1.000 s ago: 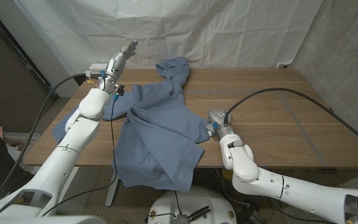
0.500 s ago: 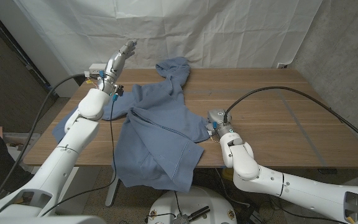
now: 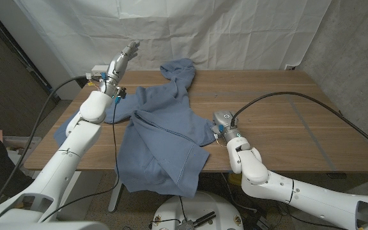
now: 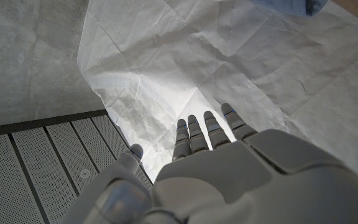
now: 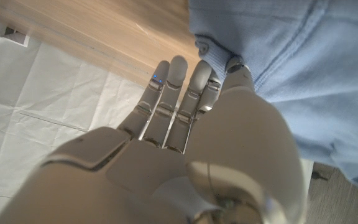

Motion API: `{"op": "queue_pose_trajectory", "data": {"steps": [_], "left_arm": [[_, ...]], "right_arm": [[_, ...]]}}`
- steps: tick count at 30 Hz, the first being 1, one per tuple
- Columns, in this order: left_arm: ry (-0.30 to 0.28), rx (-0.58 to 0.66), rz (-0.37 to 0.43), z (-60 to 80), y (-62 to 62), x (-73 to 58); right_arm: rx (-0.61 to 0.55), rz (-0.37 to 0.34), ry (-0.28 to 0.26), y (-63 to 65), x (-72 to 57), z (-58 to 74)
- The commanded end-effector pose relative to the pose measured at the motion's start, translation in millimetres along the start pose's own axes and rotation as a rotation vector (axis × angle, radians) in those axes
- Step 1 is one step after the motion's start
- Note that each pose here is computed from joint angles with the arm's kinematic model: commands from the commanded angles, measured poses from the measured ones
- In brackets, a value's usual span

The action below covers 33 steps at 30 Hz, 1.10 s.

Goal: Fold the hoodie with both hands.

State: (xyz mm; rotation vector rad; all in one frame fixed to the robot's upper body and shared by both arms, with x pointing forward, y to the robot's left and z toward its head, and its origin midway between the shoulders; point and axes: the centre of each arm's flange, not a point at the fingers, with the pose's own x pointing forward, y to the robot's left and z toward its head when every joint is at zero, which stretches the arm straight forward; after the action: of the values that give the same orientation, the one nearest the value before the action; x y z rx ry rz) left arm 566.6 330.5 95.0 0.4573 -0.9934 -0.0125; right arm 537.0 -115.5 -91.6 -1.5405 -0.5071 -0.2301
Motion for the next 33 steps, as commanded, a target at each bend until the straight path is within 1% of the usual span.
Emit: {"op": "queue_pose_trajectory", "data": {"steps": [1, 2, 3, 4, 5, 7, 9, 11, 13, 14, 15, 19, 23, 25, 27, 28, 29, 30, 32, 33], "left_arm": [[0.011, -0.005, -0.011, -4.5, -4.0, -0.7], [0.012, -0.007, -0.012, -5.0, -4.3, -0.9], [0.013, -0.008, -0.012, -5.4, -4.6, -1.2], [0.013, -0.009, -0.012, -5.7, -4.9, -1.6], [0.014, -0.010, -0.012, -5.9, -5.1, -2.1], [0.013, -0.012, -0.011, -6.0, -5.3, -2.9], [0.012, -0.014, -0.010, -5.9, -5.5, -3.8], [0.011, -0.015, -0.010, -5.7, -5.6, -4.5], [0.008, -0.022, -0.010, -5.7, -6.0, -5.0], [0.007, -0.025, -0.011, -5.8, -6.1, -5.2], [0.006, -0.030, -0.012, -5.9, -6.3, -5.3], [-0.002, -0.052, -0.014, -6.6, -6.9, -6.2], [-0.007, -0.057, -0.011, -6.8, -6.9, -8.7], [-0.008, -0.060, -0.009, -7.4, -6.6, -10.6], [-0.006, -0.062, -0.003, -8.2, -5.2, -14.3], [-0.006, -0.062, -0.003, -8.2, -5.2, -14.3], [-0.005, -0.063, 0.003, -9.1, -3.9, -17.2], [-0.003, -0.064, 0.007, -9.6, -3.1, -18.9], [-0.001, -0.064, 0.011, -10.2, -2.4, -20.8], [0.000, -0.065, 0.014, -10.6, -1.7, -22.5]], "right_arm": [[0.468, -0.044, 0.020, -31.7, 10.9, -29.8], [0.523, -0.052, 0.026, -33.4, 12.2, -32.0], [0.548, -0.040, 0.025, -35.0, 14.1, -32.8], [0.594, -0.028, 0.014, -35.4, 16.6, -34.8], [0.648, -0.021, 0.017, -35.1, 17.9, -36.4], [0.731, 0.029, -0.001, -36.6, 22.3, -39.0], [0.805, 0.041, -0.005, -36.1, 25.4, -39.2], [0.849, 0.078, -0.034, -36.2, 30.2, -39.4], [0.889, 0.079, -0.035, -35.6, 32.7, -38.8], [0.934, 0.113, -0.059, -36.6, 37.5, -37.9], [0.964, 0.119, -0.070, -36.3, 39.3, -37.5], [1.062, 0.182, -0.116, -38.3, 50.4, -32.8], [1.129, 0.217, -0.156, -40.5, 62.9, -24.5], [1.140, 0.224, -0.170, -41.9, 67.4, -20.8], [1.139, 0.218, -0.200, -47.1, 76.6, -11.3], [1.138, 0.217, -0.201, -47.2, 76.7, -11.2], [1.145, 0.215, -0.220, -50.7, 81.1, -6.4], [1.158, 0.224, -0.233, -52.3, 83.7, -4.6], [1.158, 0.221, -0.232, -53.1, 84.8, -3.2], [1.129, 0.202, -0.235, -56.3, 86.9, 0.1]]}}
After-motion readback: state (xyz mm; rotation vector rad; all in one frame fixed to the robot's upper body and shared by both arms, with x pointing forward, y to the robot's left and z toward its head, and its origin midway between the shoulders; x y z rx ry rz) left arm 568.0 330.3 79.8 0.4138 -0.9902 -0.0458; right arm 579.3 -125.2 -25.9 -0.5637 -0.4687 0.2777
